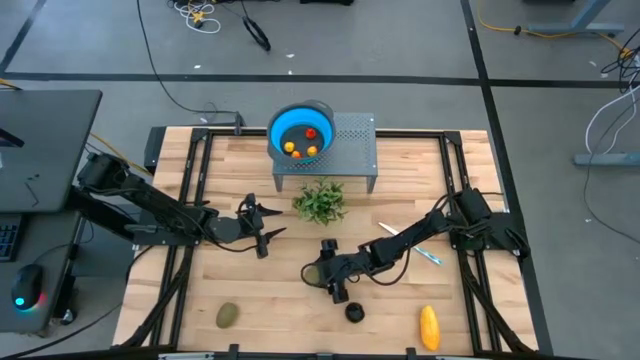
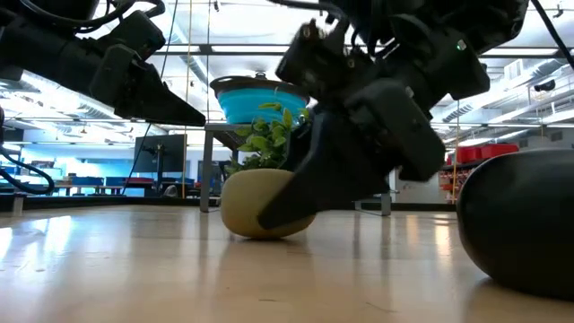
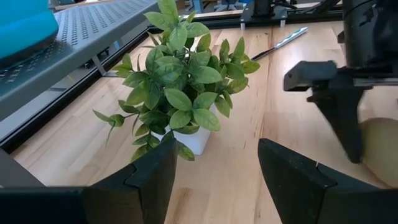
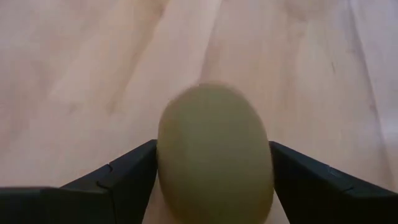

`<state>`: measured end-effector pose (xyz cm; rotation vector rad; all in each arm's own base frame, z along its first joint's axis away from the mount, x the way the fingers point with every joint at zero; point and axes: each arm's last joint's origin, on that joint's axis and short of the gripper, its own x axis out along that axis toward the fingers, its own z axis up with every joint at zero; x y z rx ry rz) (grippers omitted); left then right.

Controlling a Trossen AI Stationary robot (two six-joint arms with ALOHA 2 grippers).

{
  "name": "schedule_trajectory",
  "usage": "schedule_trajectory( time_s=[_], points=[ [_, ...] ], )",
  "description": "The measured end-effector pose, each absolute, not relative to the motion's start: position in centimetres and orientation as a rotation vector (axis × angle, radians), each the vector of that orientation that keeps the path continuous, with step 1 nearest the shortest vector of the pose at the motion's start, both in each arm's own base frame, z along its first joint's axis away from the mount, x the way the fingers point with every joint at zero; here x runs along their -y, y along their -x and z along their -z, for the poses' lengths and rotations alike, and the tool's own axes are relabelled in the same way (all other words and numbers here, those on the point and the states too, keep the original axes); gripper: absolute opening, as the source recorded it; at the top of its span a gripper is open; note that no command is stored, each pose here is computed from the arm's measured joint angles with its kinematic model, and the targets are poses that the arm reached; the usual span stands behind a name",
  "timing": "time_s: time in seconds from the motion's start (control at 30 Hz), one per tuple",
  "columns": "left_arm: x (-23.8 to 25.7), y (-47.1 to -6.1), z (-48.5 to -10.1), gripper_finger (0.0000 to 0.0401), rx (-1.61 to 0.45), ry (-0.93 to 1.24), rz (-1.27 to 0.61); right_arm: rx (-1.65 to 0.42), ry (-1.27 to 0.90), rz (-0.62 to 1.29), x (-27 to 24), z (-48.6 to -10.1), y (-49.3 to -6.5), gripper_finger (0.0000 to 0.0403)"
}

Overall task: Pick & Place Fruit
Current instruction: Put the brown kiwi into the blue strainer bowl on the shelf

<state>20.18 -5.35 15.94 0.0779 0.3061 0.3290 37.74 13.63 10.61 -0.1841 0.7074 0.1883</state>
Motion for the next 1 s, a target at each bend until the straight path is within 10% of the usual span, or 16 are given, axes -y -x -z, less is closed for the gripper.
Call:
schedule_trajectory(
  time_s=[1.0],
  points=[
    [5.3,-20.2,-15.9,0.0233,-0.306,-0.078,-0.329,-0.649,0.204,-0.050,-14.3,-14.4,-36.6,0.0240]
  ],
)
